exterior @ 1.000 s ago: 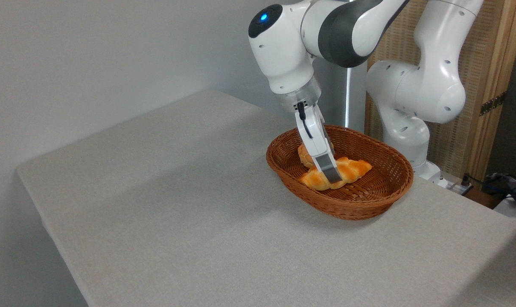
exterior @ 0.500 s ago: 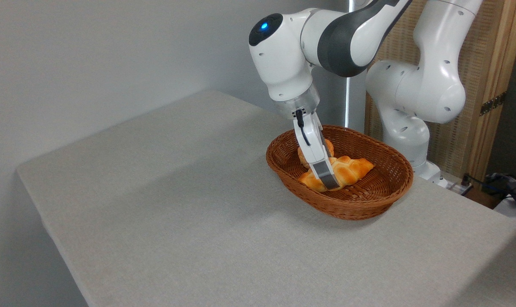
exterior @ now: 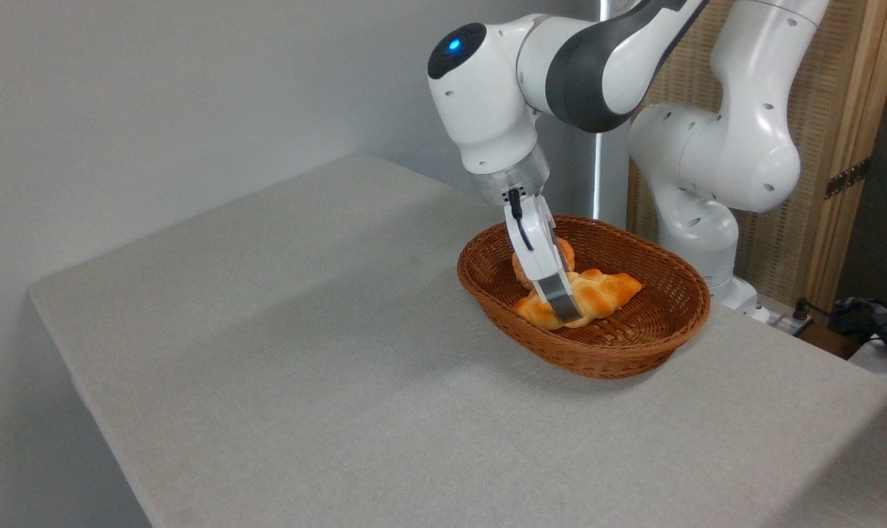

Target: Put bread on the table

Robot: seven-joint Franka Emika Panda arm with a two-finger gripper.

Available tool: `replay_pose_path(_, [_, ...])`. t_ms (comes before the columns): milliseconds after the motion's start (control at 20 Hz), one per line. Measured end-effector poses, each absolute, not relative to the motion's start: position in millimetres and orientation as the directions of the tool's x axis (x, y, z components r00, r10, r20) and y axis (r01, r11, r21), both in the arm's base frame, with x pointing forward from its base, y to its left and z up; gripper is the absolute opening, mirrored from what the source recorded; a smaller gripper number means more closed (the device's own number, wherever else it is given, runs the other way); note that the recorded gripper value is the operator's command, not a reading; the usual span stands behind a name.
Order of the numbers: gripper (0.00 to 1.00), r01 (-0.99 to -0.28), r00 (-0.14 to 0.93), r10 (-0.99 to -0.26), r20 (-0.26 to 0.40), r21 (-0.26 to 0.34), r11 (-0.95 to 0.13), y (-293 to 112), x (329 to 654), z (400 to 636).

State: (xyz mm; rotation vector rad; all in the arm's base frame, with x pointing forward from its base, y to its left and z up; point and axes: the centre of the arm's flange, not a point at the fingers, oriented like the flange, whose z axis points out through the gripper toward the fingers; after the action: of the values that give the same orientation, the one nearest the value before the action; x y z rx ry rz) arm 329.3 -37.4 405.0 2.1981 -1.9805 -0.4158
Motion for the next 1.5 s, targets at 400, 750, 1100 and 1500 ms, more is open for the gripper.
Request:
replay_pose_path(400, [0.62,-0.948,0.088,-0.991,-0.102,0.296,-0.115,-37.4,329.3,404.9])
replay_pose_path(750, [0.60,-0.948,0.085,-0.991,-0.105,0.296,-0.113,-37.6,329.2,404.6])
replay_pose_path(1100, [0.54,-0.950,0.006,-0.984,-0.176,0.305,-0.060,-47.7,326.6,400.3])
replay_pose_path(1500, [0.51,-0.951,0.005,-0.984,-0.177,0.304,-0.060,-47.6,327.1,400.6])
